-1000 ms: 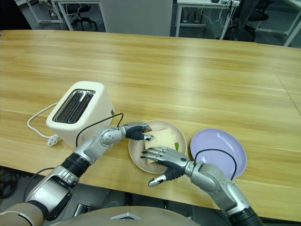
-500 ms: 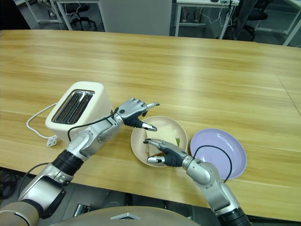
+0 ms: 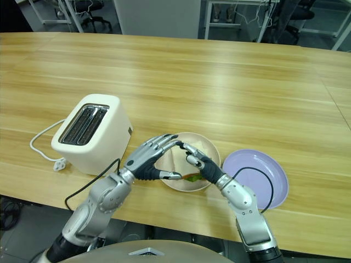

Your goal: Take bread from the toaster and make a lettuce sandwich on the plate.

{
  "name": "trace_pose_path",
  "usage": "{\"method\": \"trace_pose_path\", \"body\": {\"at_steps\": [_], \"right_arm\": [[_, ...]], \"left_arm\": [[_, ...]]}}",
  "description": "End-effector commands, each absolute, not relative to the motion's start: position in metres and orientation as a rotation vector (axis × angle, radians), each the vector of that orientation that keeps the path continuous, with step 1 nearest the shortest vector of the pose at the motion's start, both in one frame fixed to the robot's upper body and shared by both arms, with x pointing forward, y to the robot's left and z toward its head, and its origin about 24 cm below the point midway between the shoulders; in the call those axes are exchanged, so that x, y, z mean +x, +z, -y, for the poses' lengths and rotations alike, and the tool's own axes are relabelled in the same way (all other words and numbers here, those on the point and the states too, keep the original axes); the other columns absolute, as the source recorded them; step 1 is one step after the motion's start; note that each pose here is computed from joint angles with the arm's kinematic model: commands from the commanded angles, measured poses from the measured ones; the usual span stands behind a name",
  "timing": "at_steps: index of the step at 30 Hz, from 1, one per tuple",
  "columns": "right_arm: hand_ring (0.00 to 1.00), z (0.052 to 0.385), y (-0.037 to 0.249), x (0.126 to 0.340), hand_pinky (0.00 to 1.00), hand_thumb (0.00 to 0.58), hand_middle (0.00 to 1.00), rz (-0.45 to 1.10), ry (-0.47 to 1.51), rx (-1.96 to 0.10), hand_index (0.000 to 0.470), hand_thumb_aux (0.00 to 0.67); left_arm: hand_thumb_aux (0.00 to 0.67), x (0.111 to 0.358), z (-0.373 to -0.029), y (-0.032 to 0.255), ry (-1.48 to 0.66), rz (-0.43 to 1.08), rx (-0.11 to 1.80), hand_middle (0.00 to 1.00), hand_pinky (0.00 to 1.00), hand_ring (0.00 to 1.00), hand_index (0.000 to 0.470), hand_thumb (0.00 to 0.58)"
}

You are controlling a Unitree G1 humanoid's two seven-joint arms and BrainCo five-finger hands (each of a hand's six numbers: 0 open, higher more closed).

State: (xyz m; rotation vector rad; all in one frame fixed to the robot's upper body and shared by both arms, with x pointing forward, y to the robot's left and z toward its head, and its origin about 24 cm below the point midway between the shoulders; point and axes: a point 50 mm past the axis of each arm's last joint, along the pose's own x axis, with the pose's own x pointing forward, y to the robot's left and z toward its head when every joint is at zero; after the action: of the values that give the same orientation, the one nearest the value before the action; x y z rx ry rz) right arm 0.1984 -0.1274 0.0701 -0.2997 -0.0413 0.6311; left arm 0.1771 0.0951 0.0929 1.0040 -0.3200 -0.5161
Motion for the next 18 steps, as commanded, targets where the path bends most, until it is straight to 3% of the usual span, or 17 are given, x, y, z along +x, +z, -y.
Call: {"method": "trace_pose_path", "body": {"at_steps": [1, 7, 16, 17, 18], "right_arm": [[0.00, 0.135, 0.078, 0.197, 0.00, 0.000, 0.00, 0.014, 0.583, -0.229, 0.000, 0.000], [0.00, 0.137, 0.087, 0.187, 0.00, 0.000, 0.00, 0.040, 0.661, -0.297, 0.000, 0.000], [0.00, 0.140, 0.083, 0.147, 0.00, 0.000, 0.00, 0.059, 0.989, -0.579, 0.000, 0.000], [0.00, 0.141, 0.083, 0.144, 0.00, 0.496, 0.00, 0.068, 1.009, -0.589, 0.285, 0.415], [0.00, 0.141, 0.085, 0.142, 0.00, 0.573, 0.00, 0.078, 1.021, -0.597, 0.409, 0.596]], "left_arm": [[0.000, 0.157, -0.101, 0.104, -0.453, 0.302, 0.901, 0.00, 0.00, 0.00, 0.000, 0.000], [0.000, 0.134, -0.121, 0.105, -0.406, 0.201, 0.827, 0.00, 0.00, 0.00, 0.000, 0.000], [0.000, 0.105, -0.135, 0.084, -0.633, 0.021, 0.807, 0.00, 0.00, 0.00, 0.000, 0.000], [0.231, 0.102, -0.134, 0.084, -0.661, 0.028, 0.806, 0.00, 0.00, 0.00, 0.159, 0.331], [0.413, 0.099, -0.133, 0.084, -0.679, 0.030, 0.803, 0.00, 0.00, 0.00, 0.283, 0.494]]}}
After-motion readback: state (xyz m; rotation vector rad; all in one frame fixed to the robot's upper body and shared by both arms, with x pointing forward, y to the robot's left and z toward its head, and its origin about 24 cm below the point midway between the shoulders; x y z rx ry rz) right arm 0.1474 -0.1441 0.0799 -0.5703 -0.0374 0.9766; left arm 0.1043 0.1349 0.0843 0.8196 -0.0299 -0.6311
